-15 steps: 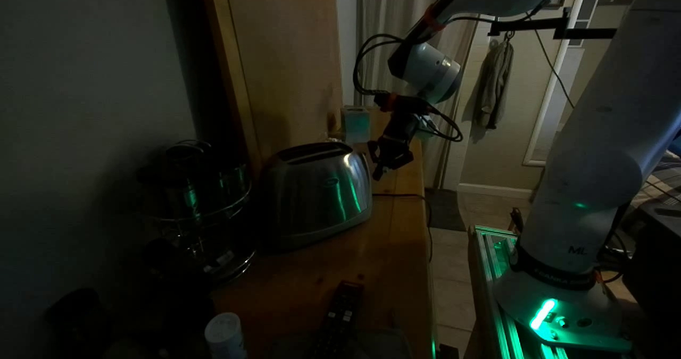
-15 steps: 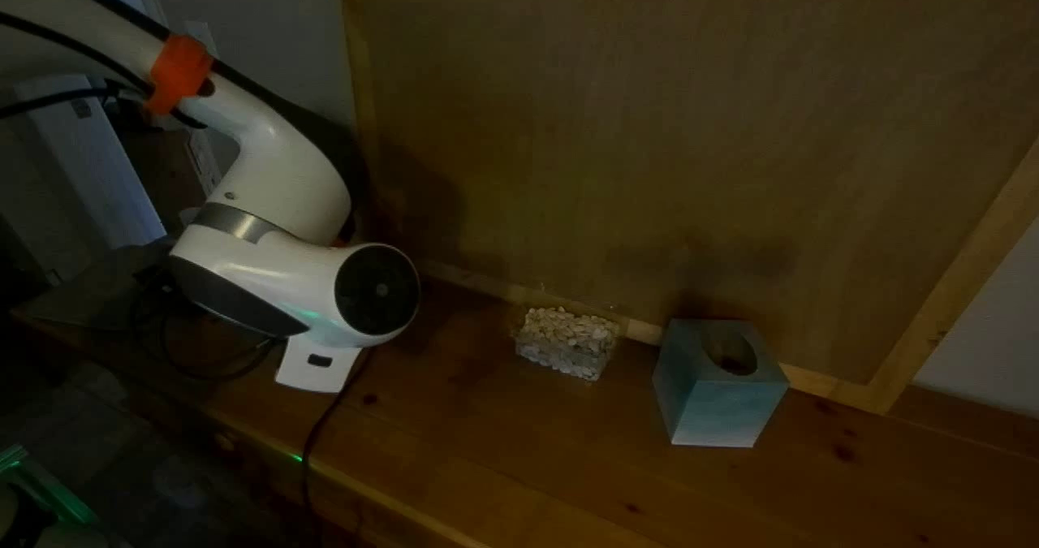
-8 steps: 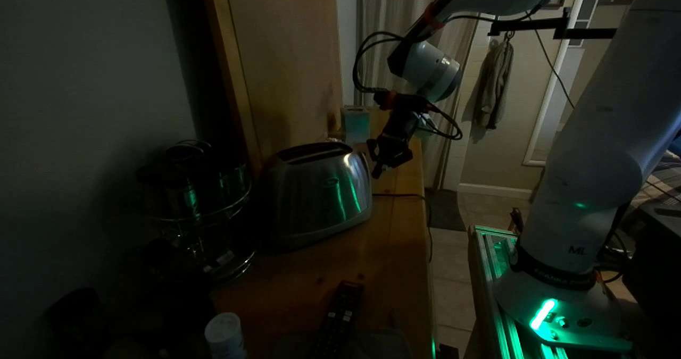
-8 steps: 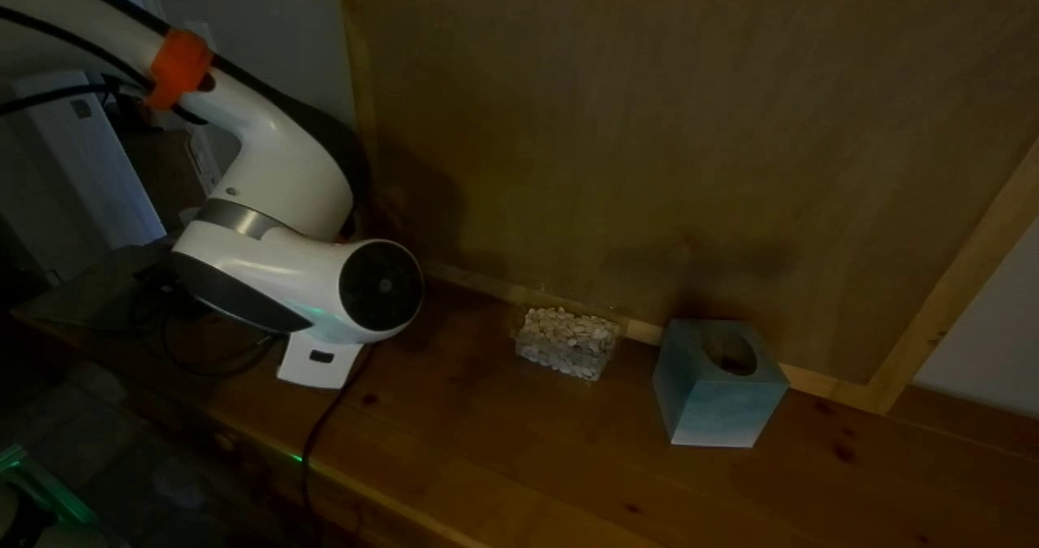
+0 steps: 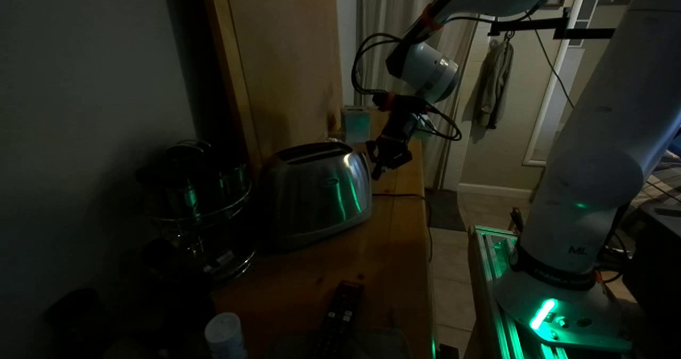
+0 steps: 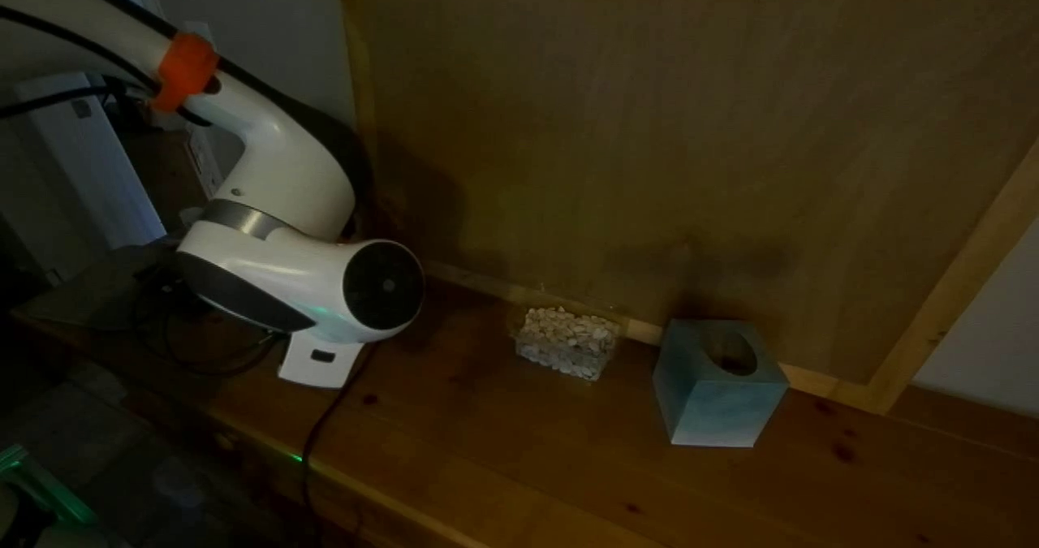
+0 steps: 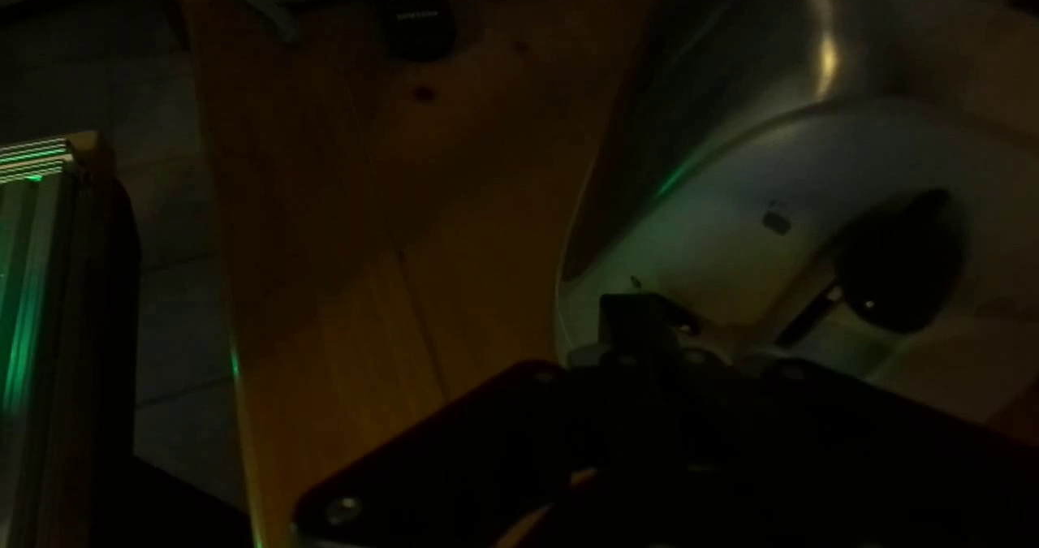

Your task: Press a button on the toaster.

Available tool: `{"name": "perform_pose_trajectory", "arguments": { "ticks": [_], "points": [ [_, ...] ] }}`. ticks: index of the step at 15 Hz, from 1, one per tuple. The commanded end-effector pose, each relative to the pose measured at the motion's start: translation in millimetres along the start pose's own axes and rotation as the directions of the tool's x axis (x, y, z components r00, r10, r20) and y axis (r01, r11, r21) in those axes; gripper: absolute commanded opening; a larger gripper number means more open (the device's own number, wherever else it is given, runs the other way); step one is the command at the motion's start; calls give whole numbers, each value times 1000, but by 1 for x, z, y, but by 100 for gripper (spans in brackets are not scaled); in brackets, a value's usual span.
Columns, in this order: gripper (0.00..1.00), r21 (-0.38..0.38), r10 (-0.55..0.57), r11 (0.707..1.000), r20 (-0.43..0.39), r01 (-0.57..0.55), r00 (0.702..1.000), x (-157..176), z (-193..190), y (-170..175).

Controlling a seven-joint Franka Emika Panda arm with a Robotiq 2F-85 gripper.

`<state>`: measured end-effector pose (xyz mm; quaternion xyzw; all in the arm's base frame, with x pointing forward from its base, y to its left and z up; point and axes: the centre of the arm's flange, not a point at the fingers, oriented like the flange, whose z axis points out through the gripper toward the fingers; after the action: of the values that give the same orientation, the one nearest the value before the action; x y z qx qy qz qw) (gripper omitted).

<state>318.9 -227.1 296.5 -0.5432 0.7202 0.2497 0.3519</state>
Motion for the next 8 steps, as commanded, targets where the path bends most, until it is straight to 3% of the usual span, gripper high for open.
{"name": "perform_pose_trajectory", "arguments": {
  "ticks": [1, 8],
  "points": [
    [0, -11, 14, 1000, 7, -14, 1000, -1, -1, -12],
    [0, 4, 13, 1000, 10, -13, 1000, -1, -3, -16]
  ]
}}
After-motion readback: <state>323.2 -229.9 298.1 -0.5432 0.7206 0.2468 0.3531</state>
